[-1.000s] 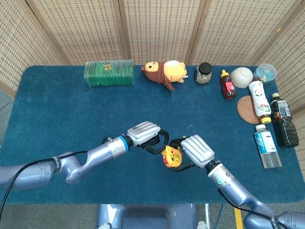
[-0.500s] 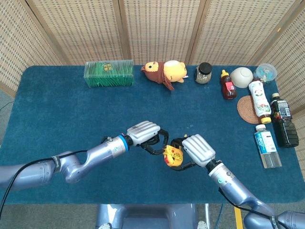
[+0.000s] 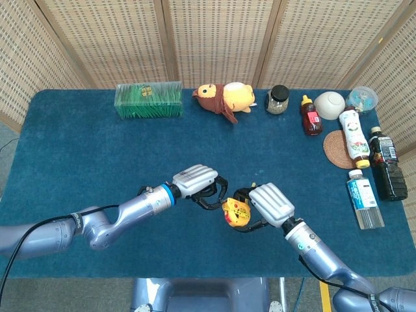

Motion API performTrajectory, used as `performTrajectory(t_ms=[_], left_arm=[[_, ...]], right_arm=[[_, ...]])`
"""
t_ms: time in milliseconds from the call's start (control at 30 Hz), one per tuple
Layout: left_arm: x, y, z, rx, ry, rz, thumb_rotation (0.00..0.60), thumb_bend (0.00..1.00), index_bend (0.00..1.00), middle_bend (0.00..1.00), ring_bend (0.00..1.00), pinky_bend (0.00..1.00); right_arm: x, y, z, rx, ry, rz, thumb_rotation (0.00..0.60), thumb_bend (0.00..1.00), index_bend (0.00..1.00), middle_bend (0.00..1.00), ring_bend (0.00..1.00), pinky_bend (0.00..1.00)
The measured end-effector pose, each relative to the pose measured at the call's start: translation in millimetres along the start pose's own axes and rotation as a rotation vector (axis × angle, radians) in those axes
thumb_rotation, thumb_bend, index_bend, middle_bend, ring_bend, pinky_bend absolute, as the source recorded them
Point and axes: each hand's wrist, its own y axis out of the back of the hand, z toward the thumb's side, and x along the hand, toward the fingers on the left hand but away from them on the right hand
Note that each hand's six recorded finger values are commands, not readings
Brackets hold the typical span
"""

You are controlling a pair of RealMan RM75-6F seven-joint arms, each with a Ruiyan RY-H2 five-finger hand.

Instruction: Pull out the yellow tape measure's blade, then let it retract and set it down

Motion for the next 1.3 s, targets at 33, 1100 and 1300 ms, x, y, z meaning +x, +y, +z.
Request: performTrajectory(t_ms=[33, 1100, 1300], left_arm=[[0.0, 0.0, -0.1, -0.001, 0.000, 0.001, 0.593, 0.34, 0.57, 0.94, 0.92, 0.93], [-38.2, 3.4, -44.8, -0.027, 0.104, 0.010, 0.599, 0.35, 0.60, 0.94, 0.92, 0.93], [-62.4, 2.6, -65.3, -0.039, 0.151, 0.015, 0.599, 0.35, 0.60, 0.94, 0.92, 0.93]], right_arm=[[0.0, 0.0, -0.2, 0.001, 0.000, 0.000, 0.390, 0.22, 0.52, 0.57, 0.58, 0.56], [11.7, -2.1, -35.7, 0.112, -0.081, 0.041, 0.388, 0.22, 0.53, 0.58, 0.59, 0.57], [15.5, -4.6, -46.5, 0.152, -0.093, 0.058, 0.386, 0.22, 0.54, 0.58, 0.59, 0.57]])
